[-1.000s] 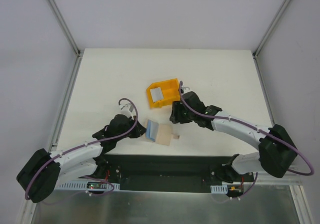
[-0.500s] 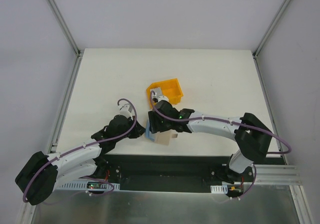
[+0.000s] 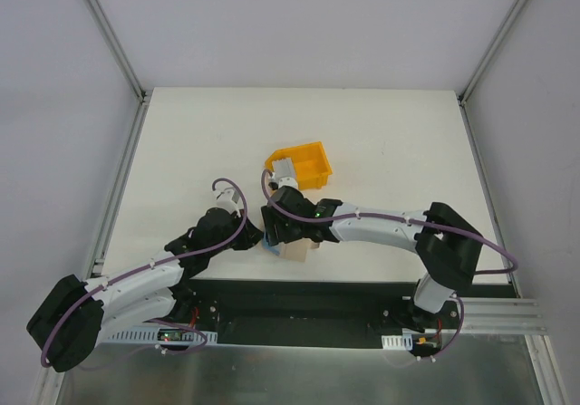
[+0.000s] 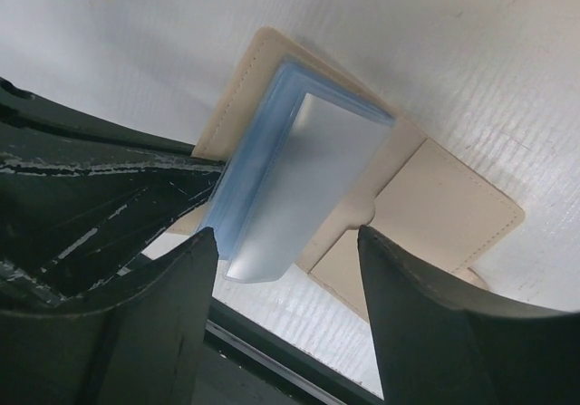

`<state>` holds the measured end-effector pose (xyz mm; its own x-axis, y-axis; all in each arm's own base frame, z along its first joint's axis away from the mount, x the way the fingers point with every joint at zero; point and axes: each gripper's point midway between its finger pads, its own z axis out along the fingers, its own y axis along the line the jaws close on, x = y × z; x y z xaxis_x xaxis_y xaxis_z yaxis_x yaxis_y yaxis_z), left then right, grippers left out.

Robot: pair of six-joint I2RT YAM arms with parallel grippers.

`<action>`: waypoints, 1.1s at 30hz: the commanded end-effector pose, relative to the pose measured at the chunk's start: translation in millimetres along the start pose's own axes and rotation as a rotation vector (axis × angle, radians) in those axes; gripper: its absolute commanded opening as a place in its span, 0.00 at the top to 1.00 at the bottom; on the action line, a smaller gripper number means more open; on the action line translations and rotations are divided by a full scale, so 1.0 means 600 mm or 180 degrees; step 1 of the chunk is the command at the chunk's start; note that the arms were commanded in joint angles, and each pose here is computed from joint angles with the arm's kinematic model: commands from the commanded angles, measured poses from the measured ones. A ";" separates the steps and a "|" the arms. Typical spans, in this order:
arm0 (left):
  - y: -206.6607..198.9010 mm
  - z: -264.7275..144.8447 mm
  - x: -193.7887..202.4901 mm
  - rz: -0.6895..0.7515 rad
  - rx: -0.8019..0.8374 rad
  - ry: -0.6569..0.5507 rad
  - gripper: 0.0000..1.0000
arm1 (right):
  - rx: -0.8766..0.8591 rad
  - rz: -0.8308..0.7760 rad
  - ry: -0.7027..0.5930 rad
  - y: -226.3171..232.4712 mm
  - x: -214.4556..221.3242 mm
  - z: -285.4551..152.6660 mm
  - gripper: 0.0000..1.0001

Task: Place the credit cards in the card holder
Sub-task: Open the card holder at the center of the board.

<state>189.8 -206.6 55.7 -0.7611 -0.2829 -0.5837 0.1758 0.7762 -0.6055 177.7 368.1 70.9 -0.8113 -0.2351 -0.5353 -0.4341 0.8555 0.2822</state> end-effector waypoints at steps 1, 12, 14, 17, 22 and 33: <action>-0.014 -0.002 -0.012 -0.0004 0.0061 -0.0088 1.00 | 0.0039 -0.0019 -0.0045 0.013 -0.013 0.001 0.34; -0.012 -0.002 -0.009 -0.0005 0.0050 -0.0072 1.00 | 0.0372 -0.0108 0.0028 -0.028 0.002 -0.006 0.43; -0.013 -0.002 -0.010 -0.0005 0.0057 -0.0078 1.00 | 0.0419 -0.0123 0.0013 -0.035 0.003 -0.012 0.44; -0.012 -0.003 -0.010 -0.0009 0.0061 -0.0082 1.00 | 0.0524 -0.0137 0.0006 -0.051 0.007 -0.019 0.45; -0.006 -0.004 -0.013 0.0004 0.0009 -0.0134 1.00 | 0.0666 -0.0076 0.0012 -0.080 0.022 -0.031 0.44; -0.006 -0.005 -0.010 0.0009 0.0019 -0.0110 1.00 | 0.0618 0.0009 0.0163 -0.102 0.048 -0.020 0.48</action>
<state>192.5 -203.5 58.4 -0.7465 -0.2962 -0.5958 0.1691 0.7817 -0.6004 174.0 303.1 48.2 -0.8257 -0.2608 -0.5003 -0.3555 0.9291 0.1024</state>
